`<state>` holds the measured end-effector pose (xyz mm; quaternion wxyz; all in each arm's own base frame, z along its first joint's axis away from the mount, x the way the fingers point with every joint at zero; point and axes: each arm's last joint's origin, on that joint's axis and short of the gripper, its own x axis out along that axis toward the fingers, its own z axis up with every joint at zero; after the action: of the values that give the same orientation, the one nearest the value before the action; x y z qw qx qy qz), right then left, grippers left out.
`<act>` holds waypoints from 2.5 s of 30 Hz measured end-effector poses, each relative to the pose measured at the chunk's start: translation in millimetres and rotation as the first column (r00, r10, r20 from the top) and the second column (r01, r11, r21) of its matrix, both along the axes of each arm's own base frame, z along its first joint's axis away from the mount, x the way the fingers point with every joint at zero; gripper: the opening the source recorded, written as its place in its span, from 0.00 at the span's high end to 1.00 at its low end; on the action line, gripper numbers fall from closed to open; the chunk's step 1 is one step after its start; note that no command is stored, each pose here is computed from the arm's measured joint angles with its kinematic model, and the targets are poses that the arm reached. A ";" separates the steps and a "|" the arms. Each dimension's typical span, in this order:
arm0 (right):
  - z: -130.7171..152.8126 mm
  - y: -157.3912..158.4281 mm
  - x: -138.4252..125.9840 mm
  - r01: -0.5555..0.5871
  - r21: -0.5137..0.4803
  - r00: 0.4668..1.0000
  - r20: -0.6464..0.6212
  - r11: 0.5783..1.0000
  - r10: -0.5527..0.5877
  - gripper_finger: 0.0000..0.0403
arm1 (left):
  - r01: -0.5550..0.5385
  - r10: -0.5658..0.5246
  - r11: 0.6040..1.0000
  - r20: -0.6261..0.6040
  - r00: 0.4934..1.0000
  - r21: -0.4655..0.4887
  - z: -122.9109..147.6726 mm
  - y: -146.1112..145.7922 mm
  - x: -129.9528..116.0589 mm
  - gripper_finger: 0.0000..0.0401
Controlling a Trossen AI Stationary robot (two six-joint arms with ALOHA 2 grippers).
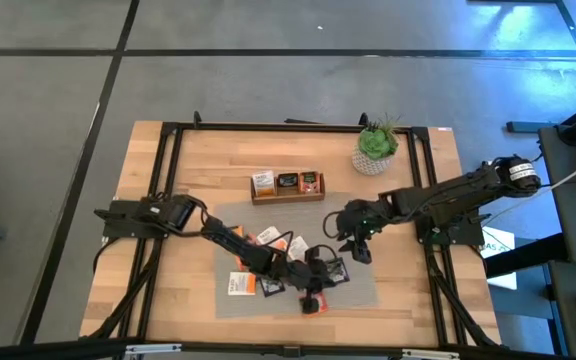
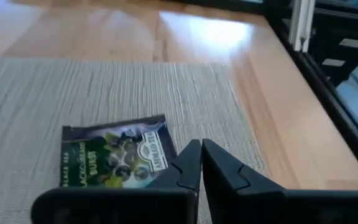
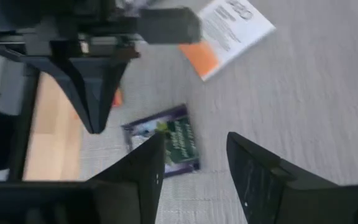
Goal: Pick & Place Tea
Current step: Put the blue tea bag into the middle section of the wooden organizer
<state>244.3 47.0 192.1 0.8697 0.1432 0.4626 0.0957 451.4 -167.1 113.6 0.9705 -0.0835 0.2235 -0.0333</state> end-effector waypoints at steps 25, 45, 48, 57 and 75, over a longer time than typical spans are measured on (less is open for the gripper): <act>-57.9 26.4 12.8 -0.102 -0.012 0.973 -0.207 0.995 0.097 0.57 | -0.003 0.000 1.000 -0.099 0.995 -0.031 -15.1 6.9 4.0 0.97; -66.3 29.2 18.4 -0.107 0.077 0.968 -0.218 0.991 0.121 0.59 | -0.046 0.044 0.999 -0.171 0.984 -0.011 -19.0 11.9 1.3 0.97; -66.9 28.0 17.7 -0.107 0.123 0.963 -0.236 0.987 0.134 0.64 | -0.049 0.047 0.999 -0.173 0.984 -0.009 -19.3 12.4 1.2 0.98; -65.9 15.4 22.0 -0.045 0.189 0.966 -0.242 0.981 0.091 0.84 | -0.051 0.049 0.999 -0.178 0.983 -0.006 -19.8 13.4 1.2 0.97; -64.7 4.2 20.9 0.008 0.229 0.957 -0.283 0.973 0.059 0.99 | -0.038 0.040 0.999 -0.178 0.983 0.017 -19.5 15.4 1.3 0.97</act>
<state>265.2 51.2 127.4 0.7695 0.2484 0.5721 0.1376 452.7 -151.6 94.2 0.9477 -0.0841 0.3080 -0.0052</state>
